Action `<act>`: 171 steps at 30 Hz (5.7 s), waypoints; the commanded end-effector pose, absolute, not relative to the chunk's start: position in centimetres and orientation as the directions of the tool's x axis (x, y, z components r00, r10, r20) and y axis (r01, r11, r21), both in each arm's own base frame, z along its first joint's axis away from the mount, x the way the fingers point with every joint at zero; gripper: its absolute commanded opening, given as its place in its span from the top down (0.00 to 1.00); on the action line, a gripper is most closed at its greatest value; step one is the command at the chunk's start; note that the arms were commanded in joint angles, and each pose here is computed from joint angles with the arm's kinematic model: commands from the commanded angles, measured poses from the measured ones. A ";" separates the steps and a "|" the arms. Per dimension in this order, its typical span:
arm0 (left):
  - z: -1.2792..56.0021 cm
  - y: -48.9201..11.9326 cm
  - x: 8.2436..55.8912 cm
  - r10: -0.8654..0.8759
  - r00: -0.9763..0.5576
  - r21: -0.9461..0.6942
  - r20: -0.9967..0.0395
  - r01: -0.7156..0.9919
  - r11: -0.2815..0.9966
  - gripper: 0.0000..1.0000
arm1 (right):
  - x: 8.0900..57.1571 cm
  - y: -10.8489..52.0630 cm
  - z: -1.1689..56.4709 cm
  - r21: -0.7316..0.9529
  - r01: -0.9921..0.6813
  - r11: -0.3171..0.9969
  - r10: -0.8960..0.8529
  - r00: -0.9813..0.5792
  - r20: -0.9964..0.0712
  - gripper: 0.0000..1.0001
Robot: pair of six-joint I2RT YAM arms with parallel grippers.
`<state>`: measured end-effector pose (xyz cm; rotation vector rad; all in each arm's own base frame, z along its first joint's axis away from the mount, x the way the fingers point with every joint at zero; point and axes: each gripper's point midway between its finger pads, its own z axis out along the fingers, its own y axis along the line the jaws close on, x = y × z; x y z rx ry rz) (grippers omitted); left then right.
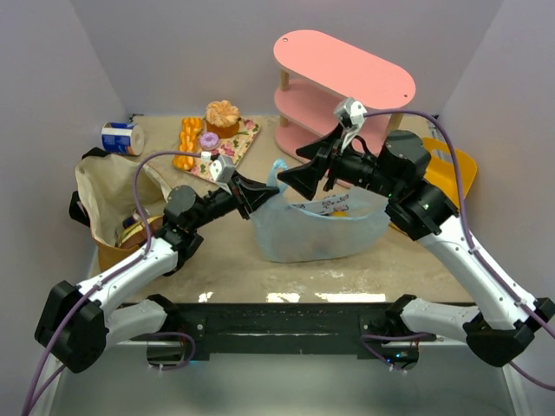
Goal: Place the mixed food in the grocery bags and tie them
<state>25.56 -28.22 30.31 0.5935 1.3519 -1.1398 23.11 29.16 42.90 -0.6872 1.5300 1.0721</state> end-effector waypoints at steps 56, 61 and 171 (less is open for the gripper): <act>35.4 -29.9 26.6 -0.378 0.033 -0.097 -0.925 0.942 0.320 0.05 | 26.1 33.2 41.0 0.356 -0.781 0.514 0.135 -0.336 -0.932 0.96; 34.4 -30.8 27.2 -0.382 0.005 -0.110 -0.924 0.954 0.280 0.08 | 25.7 33.3 41.1 0.363 -0.788 0.498 0.137 -0.342 -0.930 0.96; 20.8 -28.1 36.2 0.075 -0.420 -0.225 -0.904 0.618 0.754 1.00 | 26.0 13.4 41.9 0.195 -0.214 0.957 0.187 -0.060 -0.981 1.00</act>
